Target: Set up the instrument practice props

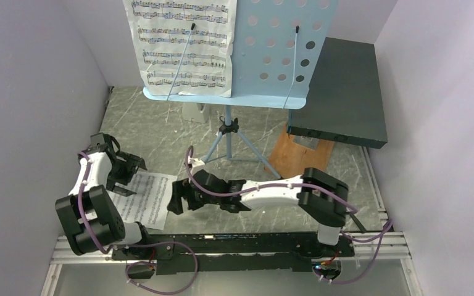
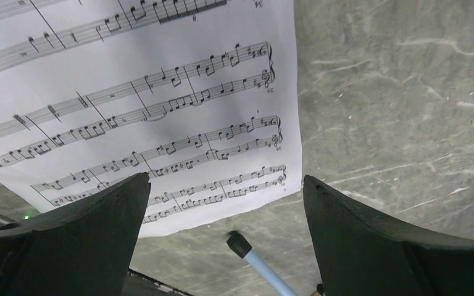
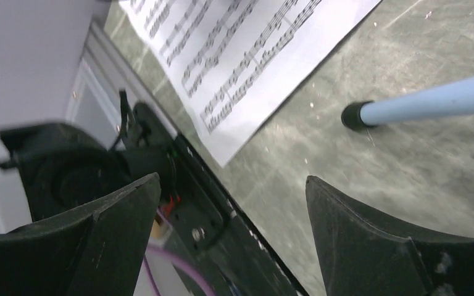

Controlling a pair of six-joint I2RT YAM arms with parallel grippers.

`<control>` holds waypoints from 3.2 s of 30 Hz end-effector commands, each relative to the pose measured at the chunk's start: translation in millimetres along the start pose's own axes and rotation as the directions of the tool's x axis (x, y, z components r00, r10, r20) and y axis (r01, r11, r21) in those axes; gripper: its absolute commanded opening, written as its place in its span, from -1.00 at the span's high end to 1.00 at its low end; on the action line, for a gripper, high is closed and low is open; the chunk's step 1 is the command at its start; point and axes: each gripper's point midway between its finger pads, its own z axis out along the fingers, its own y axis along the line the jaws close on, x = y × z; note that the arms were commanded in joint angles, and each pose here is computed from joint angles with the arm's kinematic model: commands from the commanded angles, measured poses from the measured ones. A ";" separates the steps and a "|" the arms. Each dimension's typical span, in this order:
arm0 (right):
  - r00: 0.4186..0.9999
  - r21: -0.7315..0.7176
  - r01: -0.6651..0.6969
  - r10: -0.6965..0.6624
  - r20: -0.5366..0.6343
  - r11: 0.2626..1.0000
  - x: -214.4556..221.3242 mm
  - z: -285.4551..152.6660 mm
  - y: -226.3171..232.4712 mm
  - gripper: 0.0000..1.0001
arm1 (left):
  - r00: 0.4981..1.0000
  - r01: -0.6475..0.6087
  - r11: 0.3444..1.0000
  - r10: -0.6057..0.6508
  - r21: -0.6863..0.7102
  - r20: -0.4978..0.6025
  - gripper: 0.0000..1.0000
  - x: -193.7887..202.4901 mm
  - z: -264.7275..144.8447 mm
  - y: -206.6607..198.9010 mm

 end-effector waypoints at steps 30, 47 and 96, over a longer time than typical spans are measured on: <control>0.846 0.252 -0.533 0.503 0.176 0.808 21.1 101.8 -32.0 -0.76 | 0.986 -0.128 0.988 0.136 -0.085 0.094 -0.99 -24.8 31.3 29.1; 0.858 0.132 -0.508 0.487 0.163 0.851 9.7 118.8 -28.6 -0.63 | 0.986 -0.119 0.985 0.132 -0.123 0.105 -0.99 -29.9 30.4 35.5; 0.964 0.003 -0.065 0.063 0.259 0.998 -65.1 69.7 -11.7 1.00 | 0.919 -0.265 0.947 0.191 0.183 0.346 -0.99 -42.0 -37.0 -16.5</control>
